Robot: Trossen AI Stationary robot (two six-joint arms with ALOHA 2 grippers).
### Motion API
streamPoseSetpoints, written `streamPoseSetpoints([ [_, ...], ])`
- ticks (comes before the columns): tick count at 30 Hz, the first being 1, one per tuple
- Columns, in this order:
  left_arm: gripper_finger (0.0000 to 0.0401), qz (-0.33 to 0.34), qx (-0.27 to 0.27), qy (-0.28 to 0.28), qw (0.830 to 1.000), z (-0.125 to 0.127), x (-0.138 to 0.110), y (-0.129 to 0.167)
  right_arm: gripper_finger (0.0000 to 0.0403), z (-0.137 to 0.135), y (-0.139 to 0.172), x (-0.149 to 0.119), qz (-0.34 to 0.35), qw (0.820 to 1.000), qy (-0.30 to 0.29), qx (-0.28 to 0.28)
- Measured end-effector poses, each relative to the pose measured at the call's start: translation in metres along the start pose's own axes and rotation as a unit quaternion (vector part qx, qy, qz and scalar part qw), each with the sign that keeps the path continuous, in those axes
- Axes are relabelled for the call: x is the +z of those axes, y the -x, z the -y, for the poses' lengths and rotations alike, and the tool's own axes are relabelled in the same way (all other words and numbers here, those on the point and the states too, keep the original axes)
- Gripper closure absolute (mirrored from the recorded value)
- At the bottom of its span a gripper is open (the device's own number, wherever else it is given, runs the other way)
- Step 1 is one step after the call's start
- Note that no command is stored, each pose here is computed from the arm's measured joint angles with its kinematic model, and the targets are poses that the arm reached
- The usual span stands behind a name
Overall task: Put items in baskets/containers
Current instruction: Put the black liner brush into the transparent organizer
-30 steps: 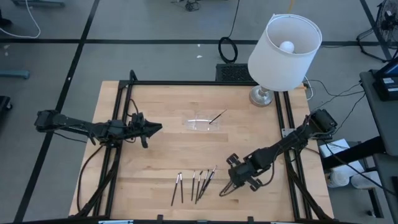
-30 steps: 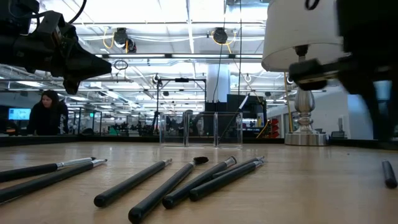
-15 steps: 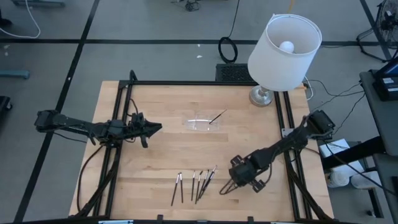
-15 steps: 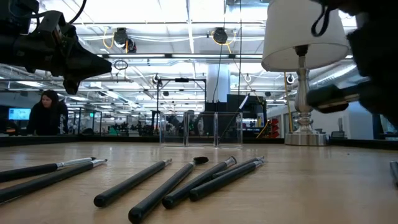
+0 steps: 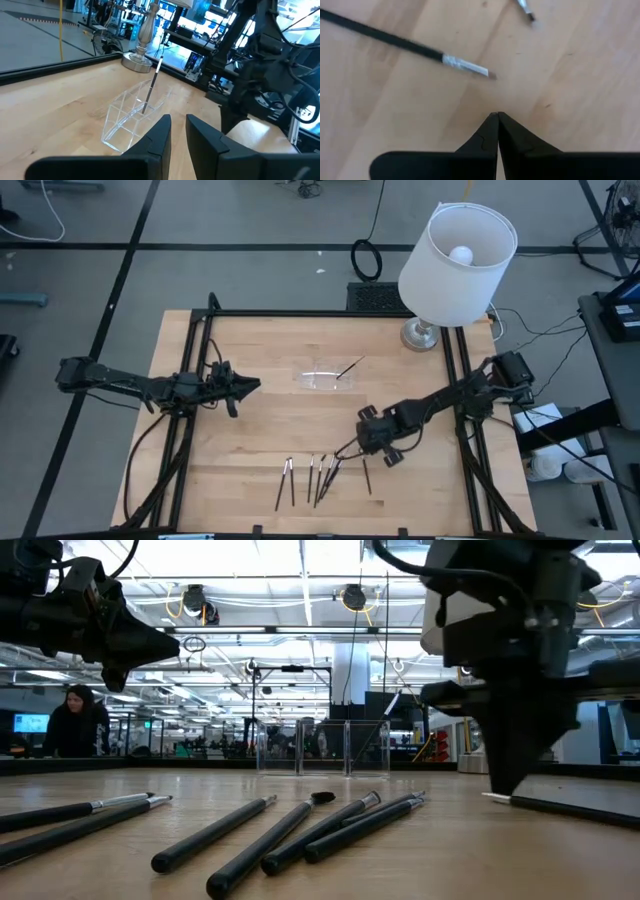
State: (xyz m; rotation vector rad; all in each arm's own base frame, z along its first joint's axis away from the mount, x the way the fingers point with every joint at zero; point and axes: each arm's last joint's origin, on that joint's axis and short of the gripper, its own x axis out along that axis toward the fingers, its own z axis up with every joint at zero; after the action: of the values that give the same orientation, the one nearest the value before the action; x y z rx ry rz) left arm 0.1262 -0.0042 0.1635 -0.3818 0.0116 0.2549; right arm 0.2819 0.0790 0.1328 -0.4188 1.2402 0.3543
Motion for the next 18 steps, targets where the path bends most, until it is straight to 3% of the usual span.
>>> streamPoseSetpoints([
  [7,0.0336,-0.002,0.001,-0.001,1.0,0.0,0.0,0.0,0.0403,0.007,-0.001,0.004,0.035,0.999,0.015,0.011],
  [12,0.0336,-0.004,0.002,-0.002,1.0,0.0,-0.001,0.0,0.0403,0.003,0.012,0.008,0.054,0.998,-0.014,-0.037],
  [18,0.0336,-0.006,0.004,-0.003,1.0,-0.001,-0.001,0.0,0.0403,-0.038,0.053,0.035,0.219,0.974,0.038,0.041],
])
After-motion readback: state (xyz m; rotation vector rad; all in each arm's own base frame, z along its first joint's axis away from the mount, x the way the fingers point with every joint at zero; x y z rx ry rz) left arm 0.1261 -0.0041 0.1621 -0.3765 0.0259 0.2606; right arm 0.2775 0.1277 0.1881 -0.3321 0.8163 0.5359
